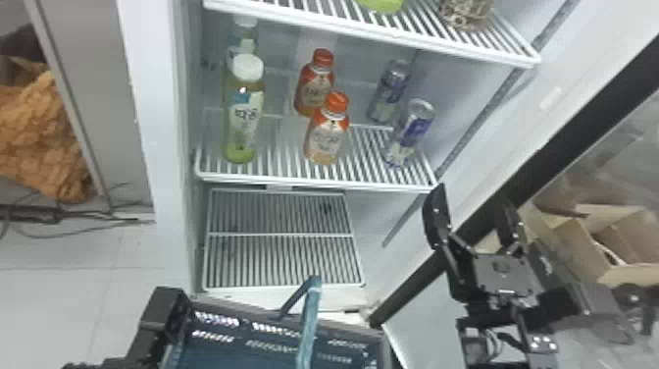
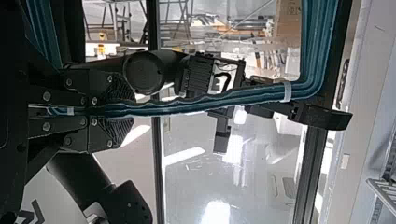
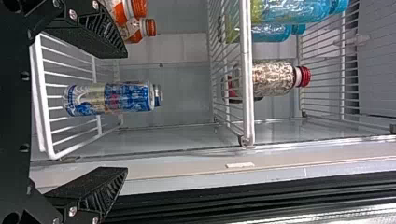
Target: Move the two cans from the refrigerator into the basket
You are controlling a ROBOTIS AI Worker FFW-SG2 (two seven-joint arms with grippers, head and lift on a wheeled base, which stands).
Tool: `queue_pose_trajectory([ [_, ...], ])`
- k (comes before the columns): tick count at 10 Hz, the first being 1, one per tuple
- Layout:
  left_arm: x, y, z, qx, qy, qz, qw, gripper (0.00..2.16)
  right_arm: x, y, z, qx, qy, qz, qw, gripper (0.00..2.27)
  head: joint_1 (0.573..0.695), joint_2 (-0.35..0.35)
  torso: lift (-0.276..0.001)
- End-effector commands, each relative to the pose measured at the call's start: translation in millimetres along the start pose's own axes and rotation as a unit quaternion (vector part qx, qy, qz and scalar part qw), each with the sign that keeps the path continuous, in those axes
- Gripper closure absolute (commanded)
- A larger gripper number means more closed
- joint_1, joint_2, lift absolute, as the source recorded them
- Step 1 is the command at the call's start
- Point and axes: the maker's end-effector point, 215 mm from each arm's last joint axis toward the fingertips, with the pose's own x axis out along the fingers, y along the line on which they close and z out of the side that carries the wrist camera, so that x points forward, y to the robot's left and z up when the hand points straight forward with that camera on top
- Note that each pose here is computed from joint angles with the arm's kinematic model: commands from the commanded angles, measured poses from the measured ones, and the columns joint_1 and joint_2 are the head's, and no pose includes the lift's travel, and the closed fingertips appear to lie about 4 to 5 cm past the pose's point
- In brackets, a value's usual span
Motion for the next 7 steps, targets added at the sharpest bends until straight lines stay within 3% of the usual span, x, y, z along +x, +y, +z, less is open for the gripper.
queue_pose_trajectory([
  [1,-0.1,0.1,-3.7,-0.003,0.006,0.0,1.0,1.21,1.3,-0.4,-3.0,-0.001,0.002,0.001,1.0,0.15,0.695,-0.35,-0.266],
  [7,0.5,-0.4,-4.2,-0.003,0.007,-0.001,1.0,1.21,13.0,1.8,-13.9,0.001,0.0,0.009,1.0,0.15,0.695,-0.35,-0.266],
])
